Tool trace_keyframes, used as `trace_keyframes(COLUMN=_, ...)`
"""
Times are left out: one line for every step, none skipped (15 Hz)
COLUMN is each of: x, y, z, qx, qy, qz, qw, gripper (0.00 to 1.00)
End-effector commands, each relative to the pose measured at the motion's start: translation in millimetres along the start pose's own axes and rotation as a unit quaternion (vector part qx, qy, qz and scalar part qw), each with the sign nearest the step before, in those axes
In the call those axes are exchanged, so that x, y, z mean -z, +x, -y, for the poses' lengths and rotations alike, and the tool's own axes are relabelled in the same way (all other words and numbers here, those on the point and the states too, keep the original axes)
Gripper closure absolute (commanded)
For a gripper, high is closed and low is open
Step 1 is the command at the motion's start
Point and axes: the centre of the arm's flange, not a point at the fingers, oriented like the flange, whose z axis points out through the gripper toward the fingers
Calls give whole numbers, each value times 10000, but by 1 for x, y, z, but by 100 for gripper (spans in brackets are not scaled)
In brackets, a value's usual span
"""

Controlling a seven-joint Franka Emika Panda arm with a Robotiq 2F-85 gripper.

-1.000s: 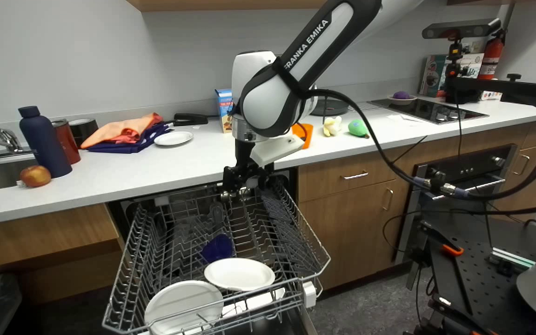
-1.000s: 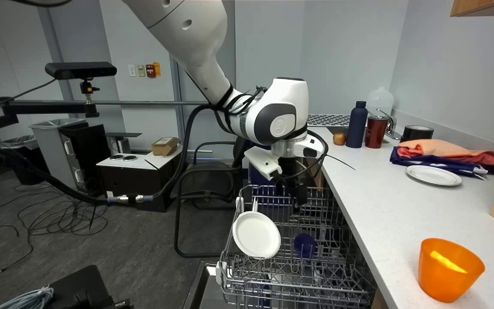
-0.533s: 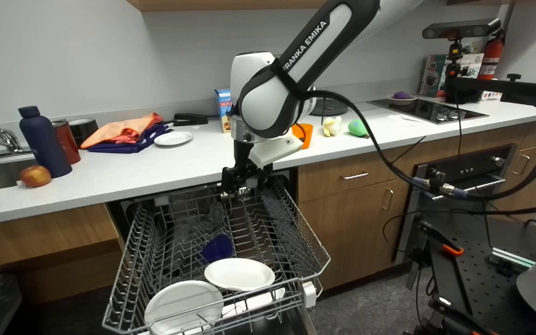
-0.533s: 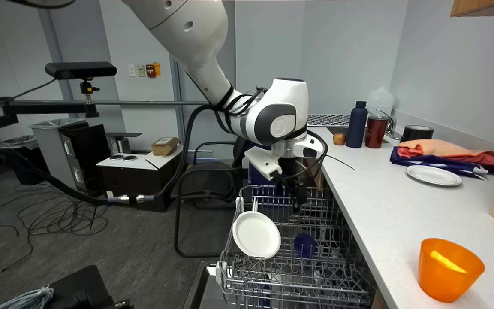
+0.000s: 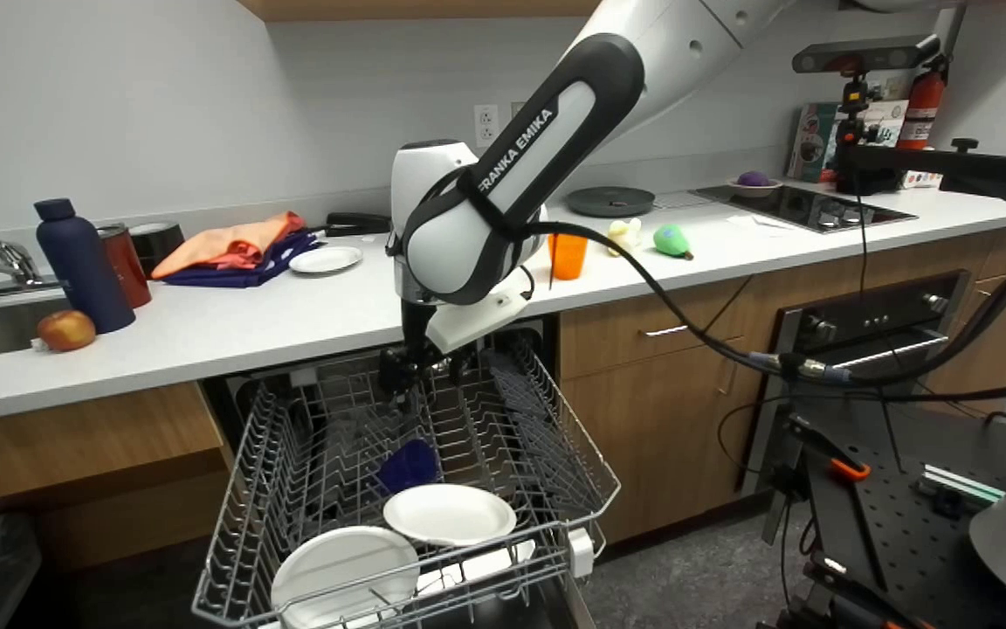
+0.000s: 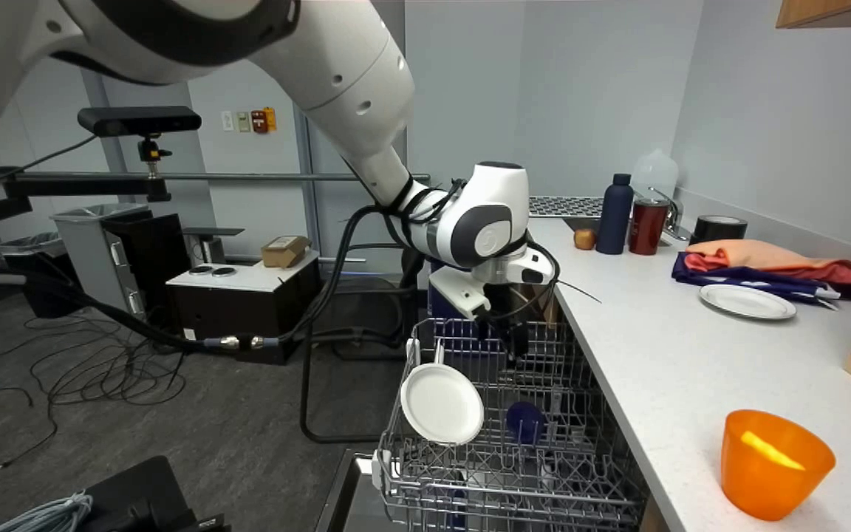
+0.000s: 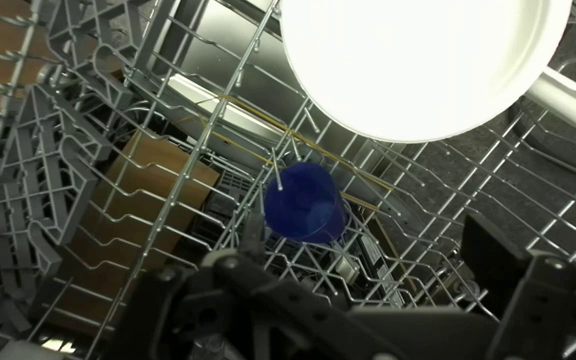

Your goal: Remove the blue cup from the dishwasher

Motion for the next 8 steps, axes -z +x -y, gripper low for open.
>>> trace_keyframes(x=-42, y=33, z=26, qx=68, qy=-180, qz=-92, qw=9998, gripper=0)
trace_keyframes(x=-53, y=35, z=28, qx=95, qy=-247, qz=-123, qw=9996, gripper=0)
trace_keyframes(x=-62, y=38, z=30, qx=120, qy=-295, qz=-150, qw=9994, gripper=0)
trace_keyframes(x=-71, y=41, z=31, qx=136, qy=-352, qz=-196, qw=9991, gripper=0)
trace_keyframes(x=-79, y=44, z=31, qx=118, qy=-423, qz=-254, qw=9987, gripper=0)
trace_keyframes(x=-86, y=48, z=29, qx=51, qy=-489, qz=-321, qw=9983, gripper=0)
trace_keyframes(x=-93, y=51, z=26, qx=-53, qy=-521, qz=-376, qw=9979, gripper=0)
trace_keyframes(x=-99, y=54, z=24, qx=-139, qy=-531, qz=-397, qw=9977, gripper=0)
